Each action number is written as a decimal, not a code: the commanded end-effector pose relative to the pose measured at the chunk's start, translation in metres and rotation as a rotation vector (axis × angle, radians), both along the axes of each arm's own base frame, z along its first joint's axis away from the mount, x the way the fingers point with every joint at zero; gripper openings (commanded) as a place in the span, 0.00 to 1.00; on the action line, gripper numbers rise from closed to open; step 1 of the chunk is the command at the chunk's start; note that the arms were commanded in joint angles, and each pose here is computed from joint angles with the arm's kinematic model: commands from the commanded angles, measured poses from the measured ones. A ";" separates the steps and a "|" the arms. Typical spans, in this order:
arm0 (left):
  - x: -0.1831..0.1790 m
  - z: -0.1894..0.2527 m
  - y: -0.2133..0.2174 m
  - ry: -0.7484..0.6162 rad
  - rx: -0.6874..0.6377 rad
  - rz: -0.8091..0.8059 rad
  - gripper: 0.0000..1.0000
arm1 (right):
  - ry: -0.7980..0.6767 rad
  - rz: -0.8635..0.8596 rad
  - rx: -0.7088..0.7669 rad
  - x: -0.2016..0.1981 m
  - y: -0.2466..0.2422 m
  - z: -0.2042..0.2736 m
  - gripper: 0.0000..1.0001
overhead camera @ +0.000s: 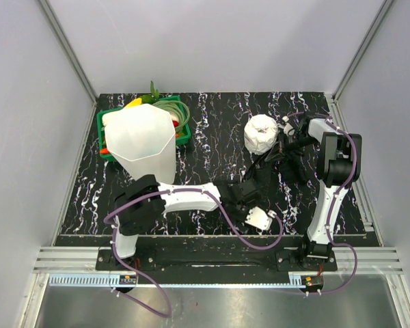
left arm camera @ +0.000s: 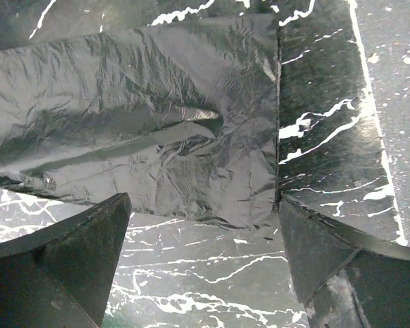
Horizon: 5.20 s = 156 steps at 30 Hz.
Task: Put the trash bags into the trash bin
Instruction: Unfold the trash bag at the center of the board.
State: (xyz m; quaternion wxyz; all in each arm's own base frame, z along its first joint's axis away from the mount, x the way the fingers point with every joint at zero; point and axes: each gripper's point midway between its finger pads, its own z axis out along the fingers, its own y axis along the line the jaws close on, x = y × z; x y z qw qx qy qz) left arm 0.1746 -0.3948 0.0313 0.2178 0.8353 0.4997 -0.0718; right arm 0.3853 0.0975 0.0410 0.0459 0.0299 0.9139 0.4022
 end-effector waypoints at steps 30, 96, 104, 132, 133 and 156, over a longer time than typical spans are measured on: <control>0.057 0.141 0.000 0.521 -0.335 0.474 0.00 | -0.288 0.105 -0.075 0.019 -0.017 0.100 0.72; 0.114 0.212 0.003 1.011 -0.608 0.646 0.28 | -0.924 0.399 -0.198 -0.034 0.089 0.155 0.00; 0.123 0.207 0.024 0.985 -0.618 0.631 0.61 | -0.936 0.378 -0.187 -0.034 0.089 0.169 0.00; 0.149 0.195 0.032 0.902 -0.669 0.521 0.45 | -0.846 0.358 -0.074 -0.038 0.086 0.169 0.00; 0.150 0.197 0.032 0.900 -0.672 0.521 0.45 | -0.846 0.356 -0.073 -0.038 0.086 0.169 0.00; 0.154 0.179 0.028 0.901 -0.632 0.513 0.27 | -0.830 0.353 -0.065 -0.039 0.082 0.167 0.00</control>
